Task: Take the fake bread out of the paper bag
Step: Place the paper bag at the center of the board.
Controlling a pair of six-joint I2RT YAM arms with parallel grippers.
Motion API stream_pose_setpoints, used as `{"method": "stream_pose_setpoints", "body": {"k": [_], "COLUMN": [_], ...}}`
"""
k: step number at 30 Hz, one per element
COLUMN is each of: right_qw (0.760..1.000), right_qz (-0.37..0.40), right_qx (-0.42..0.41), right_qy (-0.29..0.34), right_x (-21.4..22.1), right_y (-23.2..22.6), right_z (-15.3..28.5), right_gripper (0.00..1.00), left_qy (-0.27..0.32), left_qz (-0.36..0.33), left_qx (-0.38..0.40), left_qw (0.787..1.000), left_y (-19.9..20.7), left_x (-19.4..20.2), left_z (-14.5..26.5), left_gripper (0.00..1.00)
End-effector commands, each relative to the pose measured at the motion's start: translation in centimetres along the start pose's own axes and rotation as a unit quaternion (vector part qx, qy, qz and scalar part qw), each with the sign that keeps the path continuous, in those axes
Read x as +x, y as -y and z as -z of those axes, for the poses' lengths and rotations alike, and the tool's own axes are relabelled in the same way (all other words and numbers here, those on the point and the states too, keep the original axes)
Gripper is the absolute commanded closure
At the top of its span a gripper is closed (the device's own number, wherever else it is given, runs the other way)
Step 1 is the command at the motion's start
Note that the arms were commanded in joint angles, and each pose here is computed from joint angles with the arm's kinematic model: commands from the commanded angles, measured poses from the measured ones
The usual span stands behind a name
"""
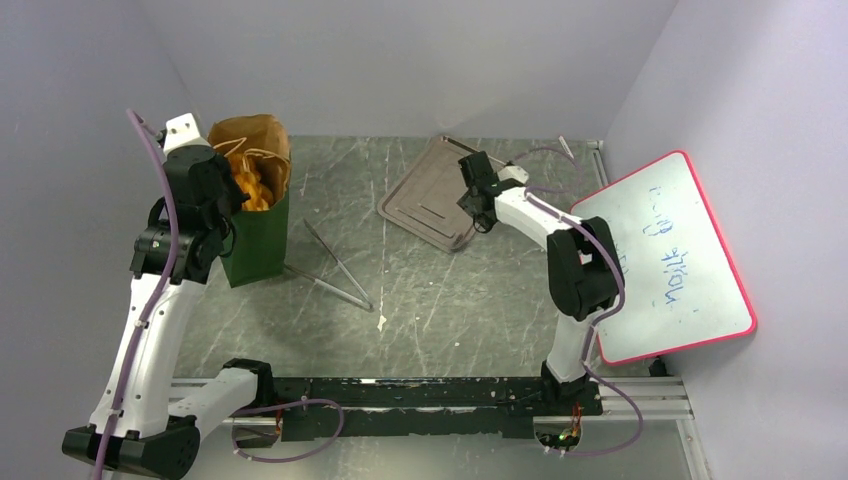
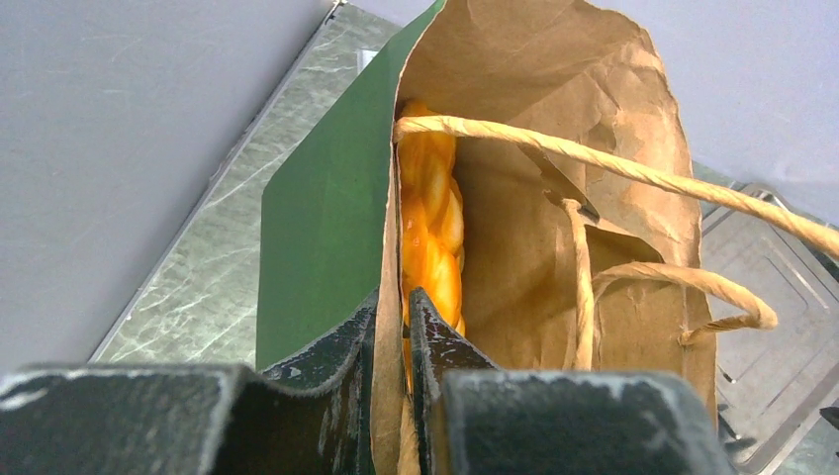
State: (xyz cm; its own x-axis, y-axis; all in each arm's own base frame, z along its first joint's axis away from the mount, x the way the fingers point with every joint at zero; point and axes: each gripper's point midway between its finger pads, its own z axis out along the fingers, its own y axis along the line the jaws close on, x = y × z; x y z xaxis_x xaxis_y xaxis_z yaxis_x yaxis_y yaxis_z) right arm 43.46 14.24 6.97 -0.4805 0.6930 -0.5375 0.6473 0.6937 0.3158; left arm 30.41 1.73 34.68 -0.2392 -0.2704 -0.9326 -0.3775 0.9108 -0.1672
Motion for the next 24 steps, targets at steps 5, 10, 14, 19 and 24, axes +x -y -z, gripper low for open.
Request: {"method": "stream_pose_setpoints", "body": {"k": [5,10,14,19,24], "right_qw": [0.924,0.859,0.815,0.779,0.764], "right_qz": [0.340,0.467,0.533,0.585,0.609], "right_qx": [-0.173,-0.210,-0.226,-0.226,-0.212], "right_qy": [0.013,-0.001,-0.014,-0.016,-0.005], "right_x": [4.8,9.2,12.2,13.7,13.7], "right_y": [-7.8,-10.5,-10.4,-9.8,-9.8], "right_z": [3.7,4.6,4.3,2.9,1.3], "right_gripper": [0.47,0.47,0.46,0.42,0.38], "left_qy": [0.043,0.044,0.045,0.041,0.036], "left_qz": [0.044,0.045,0.047,0.051,0.051], "left_qx": [-0.004,-0.008,-0.007,-0.003,-0.002], "left_qw": [0.998,0.998,0.998,0.998,0.998], "left_y": [-0.1,-0.5,-0.8,-0.8,-0.9], "left_x": [-2.3,-2.4,-2.4,-2.1,-1.6], "left_z": [0.9,1.4,1.9,2.2,2.2], "left_gripper": [0.93,0.93,0.93,0.93,0.93]}}
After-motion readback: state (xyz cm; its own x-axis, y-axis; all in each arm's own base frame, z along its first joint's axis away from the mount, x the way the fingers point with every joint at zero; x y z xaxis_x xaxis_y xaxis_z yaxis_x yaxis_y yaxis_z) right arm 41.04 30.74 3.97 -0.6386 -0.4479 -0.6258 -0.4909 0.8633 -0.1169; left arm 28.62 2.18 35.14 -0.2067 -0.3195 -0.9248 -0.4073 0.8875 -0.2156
